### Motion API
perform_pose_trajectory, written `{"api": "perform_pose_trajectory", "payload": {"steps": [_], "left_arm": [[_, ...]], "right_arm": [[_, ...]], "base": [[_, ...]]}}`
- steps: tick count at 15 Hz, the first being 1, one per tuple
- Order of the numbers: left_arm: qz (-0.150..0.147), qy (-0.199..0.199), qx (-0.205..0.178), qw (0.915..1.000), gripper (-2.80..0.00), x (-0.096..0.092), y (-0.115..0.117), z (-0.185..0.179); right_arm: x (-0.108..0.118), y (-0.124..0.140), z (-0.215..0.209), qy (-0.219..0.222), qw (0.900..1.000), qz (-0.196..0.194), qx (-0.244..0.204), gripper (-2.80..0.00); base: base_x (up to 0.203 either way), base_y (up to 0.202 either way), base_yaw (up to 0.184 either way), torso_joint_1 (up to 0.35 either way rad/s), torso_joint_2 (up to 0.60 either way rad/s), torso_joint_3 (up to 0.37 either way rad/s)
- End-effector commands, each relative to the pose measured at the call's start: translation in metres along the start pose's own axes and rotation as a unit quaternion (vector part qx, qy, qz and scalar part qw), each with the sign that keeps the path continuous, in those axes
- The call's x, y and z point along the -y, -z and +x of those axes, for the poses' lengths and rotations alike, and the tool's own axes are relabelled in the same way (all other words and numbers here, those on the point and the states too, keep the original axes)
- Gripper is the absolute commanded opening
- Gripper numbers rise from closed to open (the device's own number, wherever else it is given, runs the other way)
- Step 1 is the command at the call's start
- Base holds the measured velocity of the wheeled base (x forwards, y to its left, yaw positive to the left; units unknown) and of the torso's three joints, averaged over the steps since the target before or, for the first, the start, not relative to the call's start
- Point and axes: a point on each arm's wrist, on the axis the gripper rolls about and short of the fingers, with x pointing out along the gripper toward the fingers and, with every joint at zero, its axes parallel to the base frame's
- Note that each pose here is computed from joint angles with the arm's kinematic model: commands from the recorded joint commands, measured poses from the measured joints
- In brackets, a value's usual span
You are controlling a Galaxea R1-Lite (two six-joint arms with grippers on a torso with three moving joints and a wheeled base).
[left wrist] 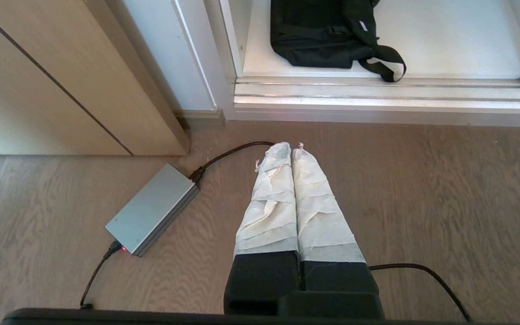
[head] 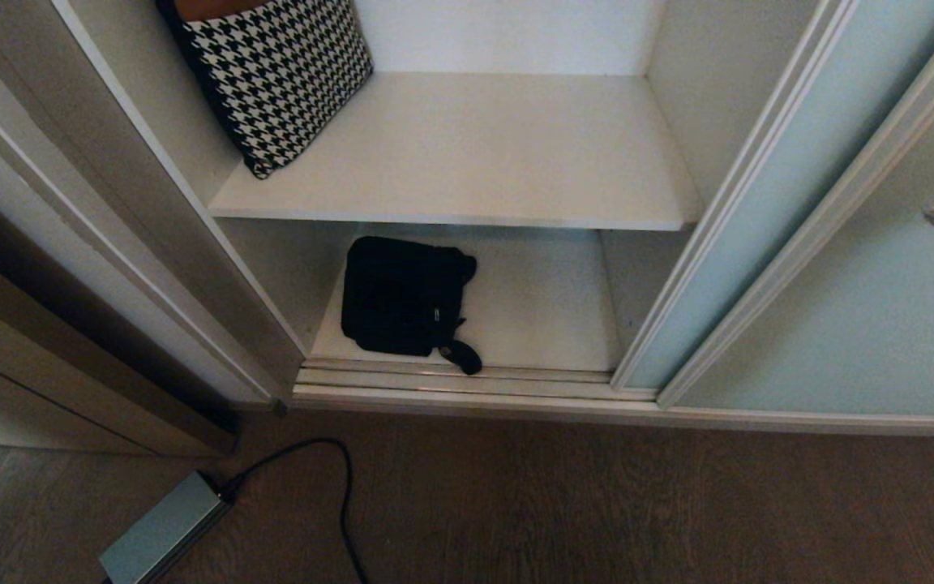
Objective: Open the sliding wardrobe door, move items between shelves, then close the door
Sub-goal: Close the door
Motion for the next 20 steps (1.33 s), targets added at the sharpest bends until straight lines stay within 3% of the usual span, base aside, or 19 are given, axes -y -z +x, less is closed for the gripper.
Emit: {"api": "perform_pose_trajectory", "payload": {"steps": [1,8,20], "left_arm": [[0.000,0.000,-0.001,1.0000,-2.80,0.000,0.000,0.000],[0.000,0.000,-0.001,1.0000,-2.80,0.000,0.000,0.000],[0.000,0.000,0.000,1.0000,-2.80,0.000,0.000,0.000]], "right_arm": [[0.015,-0.002,0.011,0.005,1.000,0.013,-0.008,-2.80],[0.041,-0.009,0.032,0.003,1.000,0.004,0.000,-2.80],[0.050,-0.015,0.072,0.018,1.000,0.003,0.011,-2.80]], "base": [[0.000,0.000,0.000,0.000,0.00,0.000],[0.000,0.000,0.000,0.000,0.00,0.000],[0.000,0.000,0.000,0.000,0.00,0.000]]}}
